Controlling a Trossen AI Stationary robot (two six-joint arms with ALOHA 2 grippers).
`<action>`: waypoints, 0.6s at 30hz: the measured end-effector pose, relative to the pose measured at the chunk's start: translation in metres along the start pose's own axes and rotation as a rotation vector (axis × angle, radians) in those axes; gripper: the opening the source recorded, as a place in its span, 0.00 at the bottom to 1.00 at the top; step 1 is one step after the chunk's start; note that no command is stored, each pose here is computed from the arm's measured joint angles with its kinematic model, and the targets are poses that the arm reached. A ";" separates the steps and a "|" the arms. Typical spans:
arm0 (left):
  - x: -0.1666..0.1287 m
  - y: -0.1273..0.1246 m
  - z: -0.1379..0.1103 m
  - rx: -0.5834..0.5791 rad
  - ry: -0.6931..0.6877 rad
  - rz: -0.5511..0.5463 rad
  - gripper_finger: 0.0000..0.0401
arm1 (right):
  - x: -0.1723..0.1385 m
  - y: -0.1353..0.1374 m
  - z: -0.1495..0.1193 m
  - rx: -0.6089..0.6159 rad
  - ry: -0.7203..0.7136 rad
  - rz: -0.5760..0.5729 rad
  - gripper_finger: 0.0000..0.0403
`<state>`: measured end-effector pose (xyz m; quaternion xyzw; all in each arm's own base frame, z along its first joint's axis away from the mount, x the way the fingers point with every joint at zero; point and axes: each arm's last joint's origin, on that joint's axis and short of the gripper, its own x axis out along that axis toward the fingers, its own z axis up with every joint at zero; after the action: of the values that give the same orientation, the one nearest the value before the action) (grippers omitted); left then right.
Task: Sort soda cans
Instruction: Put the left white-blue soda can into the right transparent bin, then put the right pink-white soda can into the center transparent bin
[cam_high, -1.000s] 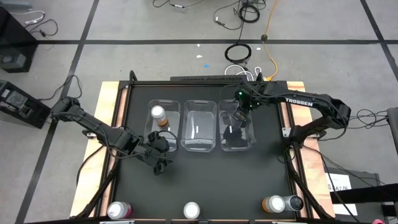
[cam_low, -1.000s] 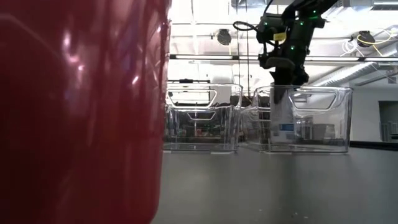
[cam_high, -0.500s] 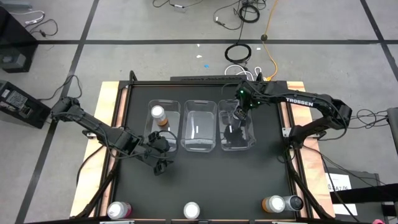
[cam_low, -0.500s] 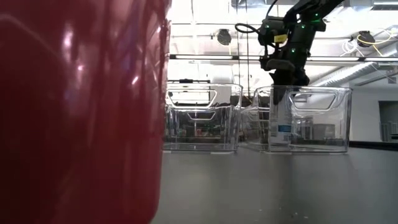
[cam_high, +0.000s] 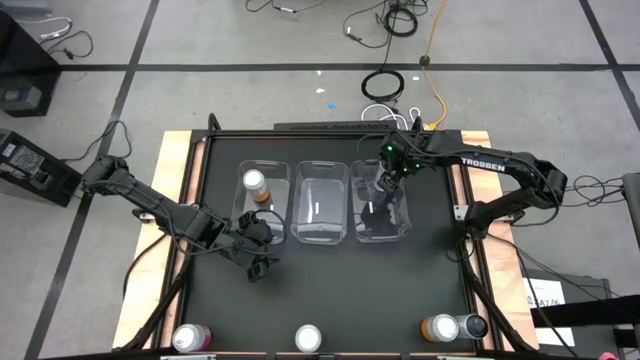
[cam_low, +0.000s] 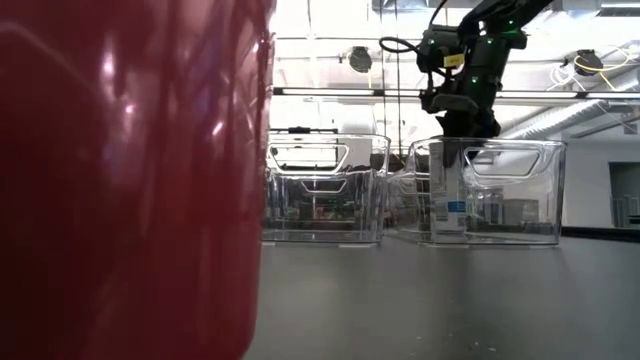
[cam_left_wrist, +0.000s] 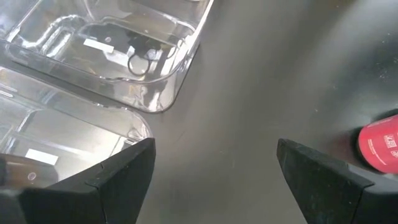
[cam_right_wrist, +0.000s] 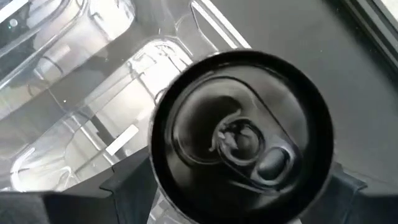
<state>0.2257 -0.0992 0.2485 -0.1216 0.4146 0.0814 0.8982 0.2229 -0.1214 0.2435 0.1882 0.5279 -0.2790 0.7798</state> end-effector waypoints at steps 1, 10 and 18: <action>0.000 0.000 0.000 0.000 0.000 0.000 0.86 | 0.000 0.000 0.000 0.000 0.004 0.000 0.75; 0.000 0.000 0.000 0.002 0.001 0.003 0.86 | -0.020 -0.003 -0.010 0.046 -0.013 0.004 0.75; 0.000 0.000 0.000 0.003 0.001 0.003 0.86 | -0.054 -0.006 -0.034 0.187 0.011 0.103 0.75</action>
<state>0.2256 -0.0991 0.2484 -0.1195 0.4153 0.0819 0.8981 0.1792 -0.0933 0.2812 0.2883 0.4936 -0.2856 0.7692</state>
